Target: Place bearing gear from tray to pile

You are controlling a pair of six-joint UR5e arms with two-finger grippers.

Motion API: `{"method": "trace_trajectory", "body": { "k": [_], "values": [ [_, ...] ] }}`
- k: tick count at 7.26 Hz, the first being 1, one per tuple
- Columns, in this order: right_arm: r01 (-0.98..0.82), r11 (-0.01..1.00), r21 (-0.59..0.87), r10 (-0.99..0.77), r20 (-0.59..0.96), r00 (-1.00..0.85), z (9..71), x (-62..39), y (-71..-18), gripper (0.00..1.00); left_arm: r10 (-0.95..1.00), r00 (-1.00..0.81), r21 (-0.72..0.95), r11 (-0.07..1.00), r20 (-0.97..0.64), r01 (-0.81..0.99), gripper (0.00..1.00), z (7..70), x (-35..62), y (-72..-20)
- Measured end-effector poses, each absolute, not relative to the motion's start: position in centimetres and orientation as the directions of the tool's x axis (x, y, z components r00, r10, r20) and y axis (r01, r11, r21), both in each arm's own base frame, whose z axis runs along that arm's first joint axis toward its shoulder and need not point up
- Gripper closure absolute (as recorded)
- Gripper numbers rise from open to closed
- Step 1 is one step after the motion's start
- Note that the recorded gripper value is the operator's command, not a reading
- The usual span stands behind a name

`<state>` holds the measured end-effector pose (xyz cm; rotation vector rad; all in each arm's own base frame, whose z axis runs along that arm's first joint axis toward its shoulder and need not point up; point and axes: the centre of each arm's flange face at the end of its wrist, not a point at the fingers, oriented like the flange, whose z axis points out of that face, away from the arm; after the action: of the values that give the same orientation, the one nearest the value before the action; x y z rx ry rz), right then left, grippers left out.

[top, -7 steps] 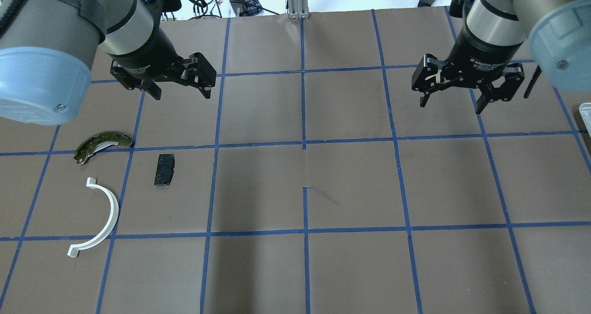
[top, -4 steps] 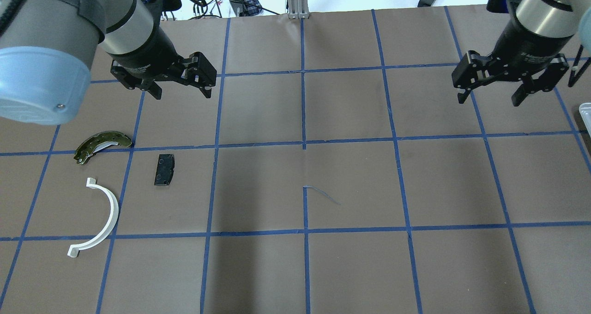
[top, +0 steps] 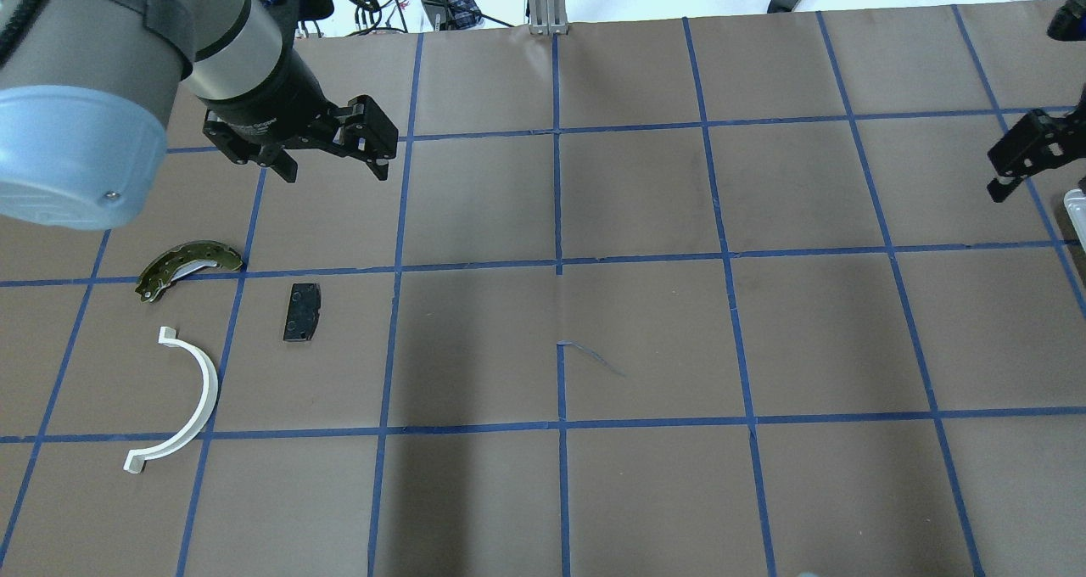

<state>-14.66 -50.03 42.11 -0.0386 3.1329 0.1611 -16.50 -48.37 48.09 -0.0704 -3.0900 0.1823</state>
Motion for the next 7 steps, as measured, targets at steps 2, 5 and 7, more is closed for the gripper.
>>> {"method": "trace_trajectory", "body": {
  "k": [2,5,7],
  "values": [
    [-0.103,0.991,0.09,-0.105,0.021,-0.994,39.1,-23.2,-50.1,0.0,0.048,-0.998,-0.119,0.992,0.042,0.043,0.0,48.1,-16.5,-48.4],
    [-0.183,0.978,0.1,-0.189,0.056,-0.98,34.6,-32.3,-49.1,0.03,0.048,-0.998,-0.119,0.992,0.042,0.043,0.0,48.1,-16.5,-48.4],
    [-0.224,0.97,0.09,-0.232,0.08,-0.97,30.3,-36.7,-49.4,0.05,0.047,-0.998,-0.119,0.992,0.041,0.042,0.0,48.1,-16.5,-48.4]
  ]
}}
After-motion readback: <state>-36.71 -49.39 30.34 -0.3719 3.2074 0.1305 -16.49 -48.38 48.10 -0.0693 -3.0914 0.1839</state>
